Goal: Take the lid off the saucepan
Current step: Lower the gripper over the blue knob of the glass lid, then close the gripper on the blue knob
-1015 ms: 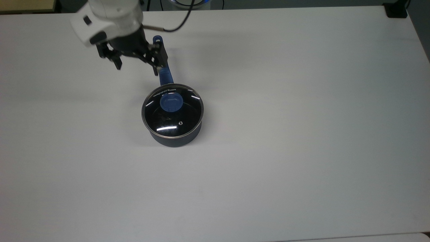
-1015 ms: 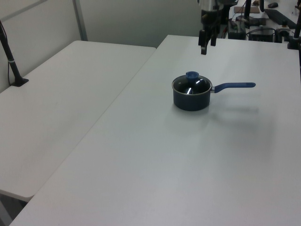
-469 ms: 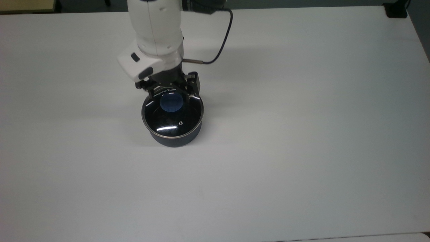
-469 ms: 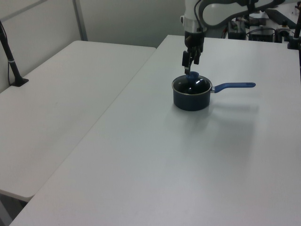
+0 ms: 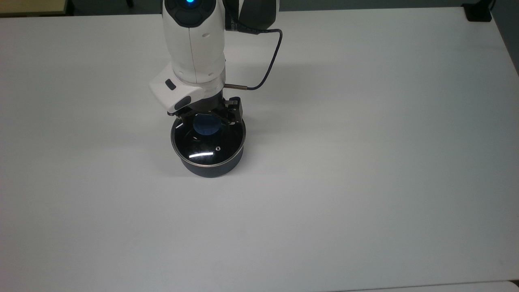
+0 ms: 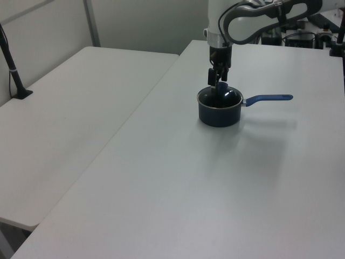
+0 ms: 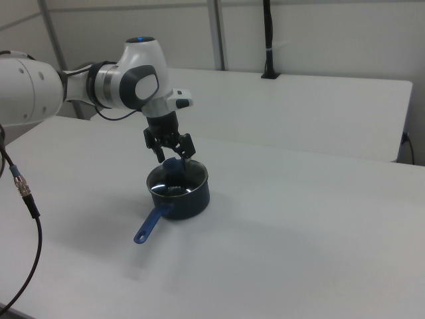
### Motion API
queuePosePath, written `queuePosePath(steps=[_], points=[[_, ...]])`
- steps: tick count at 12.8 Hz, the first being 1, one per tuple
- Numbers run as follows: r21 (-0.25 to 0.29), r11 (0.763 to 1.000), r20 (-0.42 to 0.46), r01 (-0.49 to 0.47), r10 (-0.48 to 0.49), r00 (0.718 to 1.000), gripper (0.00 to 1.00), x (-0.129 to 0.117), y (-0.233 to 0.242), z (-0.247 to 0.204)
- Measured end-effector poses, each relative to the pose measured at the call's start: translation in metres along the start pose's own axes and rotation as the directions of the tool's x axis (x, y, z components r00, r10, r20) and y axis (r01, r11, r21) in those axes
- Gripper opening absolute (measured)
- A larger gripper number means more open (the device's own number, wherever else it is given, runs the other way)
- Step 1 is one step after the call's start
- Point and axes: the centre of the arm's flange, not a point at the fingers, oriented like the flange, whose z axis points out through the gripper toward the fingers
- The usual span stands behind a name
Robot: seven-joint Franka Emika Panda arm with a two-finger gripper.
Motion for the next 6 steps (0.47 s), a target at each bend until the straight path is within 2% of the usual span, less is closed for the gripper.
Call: queuePosePath(steps=[5, 6], points=[[-0.001, 1.0, -0.001, 0.004, -0.004, 1.0, 0.97, 0.0004, -0.0016, -0.0002], [-0.001, 1.0, -0.001, 0.009, -0.009, 1.0, 0.91, 0.0001, -0.0045, -0.0004]])
